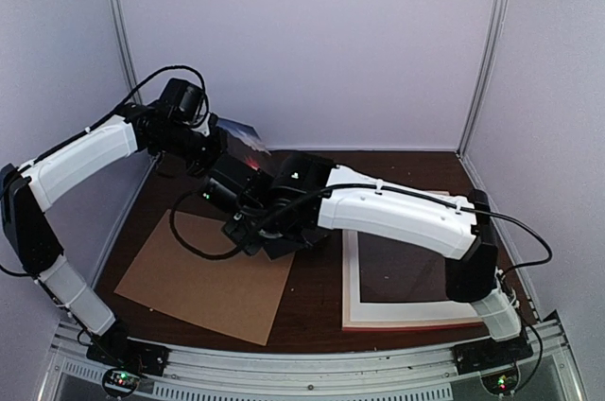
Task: Put the photo into the frame
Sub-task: Pass from the left arm to the right
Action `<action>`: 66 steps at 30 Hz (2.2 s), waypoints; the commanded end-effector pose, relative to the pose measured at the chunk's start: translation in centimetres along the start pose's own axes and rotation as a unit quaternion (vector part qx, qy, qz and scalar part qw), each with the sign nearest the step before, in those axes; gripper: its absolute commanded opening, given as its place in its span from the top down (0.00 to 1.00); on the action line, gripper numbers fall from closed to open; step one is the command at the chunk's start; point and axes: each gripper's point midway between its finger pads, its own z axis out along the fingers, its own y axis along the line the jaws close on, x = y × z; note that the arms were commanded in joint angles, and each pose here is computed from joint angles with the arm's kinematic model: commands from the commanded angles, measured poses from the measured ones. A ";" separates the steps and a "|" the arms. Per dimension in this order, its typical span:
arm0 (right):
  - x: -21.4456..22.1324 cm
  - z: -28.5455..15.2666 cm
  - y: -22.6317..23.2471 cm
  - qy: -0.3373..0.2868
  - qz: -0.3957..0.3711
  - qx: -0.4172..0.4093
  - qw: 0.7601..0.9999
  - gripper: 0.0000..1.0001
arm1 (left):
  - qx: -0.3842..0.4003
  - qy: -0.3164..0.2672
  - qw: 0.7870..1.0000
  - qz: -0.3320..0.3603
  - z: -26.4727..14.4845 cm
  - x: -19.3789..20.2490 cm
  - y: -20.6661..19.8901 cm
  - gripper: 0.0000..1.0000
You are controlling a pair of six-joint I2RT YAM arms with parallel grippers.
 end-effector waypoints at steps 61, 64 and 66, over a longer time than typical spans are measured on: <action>-0.5 -4.2 -11.8 -0.001 0.071 0.132 0.989 1.00 | 0.157 -0.058 0.983 0.082 -4.8 -1.0 -7.6 0.10; -0.8 -5.8 -13.8 -0.020 0.115 0.111 0.987 1.00 | 0.171 -0.088 0.976 0.107 -7.8 -1.8 -7.8 0.05; -0.8 -6.9 -15.3 -0.027 0.151 0.091 0.984 1.00 | 0.185 -0.112 0.968 0.124 -10.4 -2.2 -8.1 0.04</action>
